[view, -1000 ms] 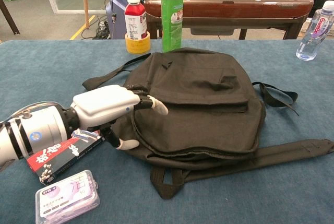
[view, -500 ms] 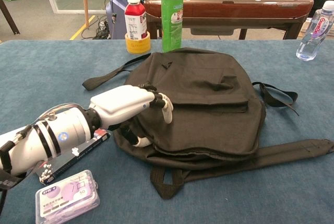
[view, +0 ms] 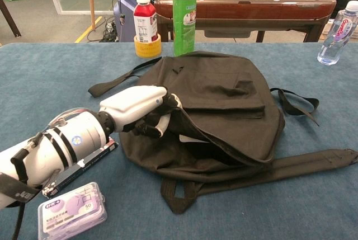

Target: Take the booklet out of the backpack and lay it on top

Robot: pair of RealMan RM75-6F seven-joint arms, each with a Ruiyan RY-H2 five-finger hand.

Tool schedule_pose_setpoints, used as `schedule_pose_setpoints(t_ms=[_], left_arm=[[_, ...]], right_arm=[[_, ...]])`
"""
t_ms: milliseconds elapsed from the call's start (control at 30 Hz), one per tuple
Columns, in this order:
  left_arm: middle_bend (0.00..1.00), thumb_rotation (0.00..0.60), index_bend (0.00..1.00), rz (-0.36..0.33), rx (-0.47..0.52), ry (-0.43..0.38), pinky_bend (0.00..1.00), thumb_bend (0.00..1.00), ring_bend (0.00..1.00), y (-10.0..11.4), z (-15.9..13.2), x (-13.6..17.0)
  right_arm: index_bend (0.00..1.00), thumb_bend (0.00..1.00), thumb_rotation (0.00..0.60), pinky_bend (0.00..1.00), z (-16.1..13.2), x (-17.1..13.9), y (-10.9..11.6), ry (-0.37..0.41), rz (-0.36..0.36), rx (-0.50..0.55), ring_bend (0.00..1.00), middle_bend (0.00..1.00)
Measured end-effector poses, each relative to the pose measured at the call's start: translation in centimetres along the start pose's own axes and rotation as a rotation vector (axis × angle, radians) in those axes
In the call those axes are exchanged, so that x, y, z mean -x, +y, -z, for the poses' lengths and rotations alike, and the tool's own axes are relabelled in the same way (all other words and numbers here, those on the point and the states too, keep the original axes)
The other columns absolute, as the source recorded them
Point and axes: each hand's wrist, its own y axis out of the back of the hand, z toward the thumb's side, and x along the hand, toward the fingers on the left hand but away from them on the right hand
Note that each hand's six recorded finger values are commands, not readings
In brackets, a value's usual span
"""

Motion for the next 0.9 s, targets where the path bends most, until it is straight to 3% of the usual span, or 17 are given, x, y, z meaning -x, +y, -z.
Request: schedule_pose_setpoints(t_ms=[167,333,633,900], left_arm=[[0.39,0.600,0.77,-0.043,0.151,0.069,0.03,0.84,0.29,1.2,-0.4,-0.6],[0.40,0.600,0.76,-0.097,0.262,0.149,0.03,0.84,0.29,3.1,-0.7,-1.8],[0.40,0.600,0.74,-0.124,0.334,0.317,0.03,0.84,0.30,5.4,-0.5,-4.0],[0.40,0.600,0.72,-0.140,0.338,0.450,0.03,0.84,0.30,7.2,-0.4,-5.2]], right_arm=[[0.38,0.42,0.600,0.42,-0.9,0.0,0.0,0.042,-0.021,-0.004,0.35,0.39],[0.38,0.42,0.600,0.42,-2.8,0.1,-0.3,0.134,-0.076,-0.003,0.35,0.39],[0.38,0.42,0.600,0.42,-8.5,0.8,-2.6,0.366,-0.236,0.018,0.35,0.39],[0.38,0.42,0.600,0.42,-13.2,2.3,-5.7,0.500,-0.416,0.048,0.35,0.39]])
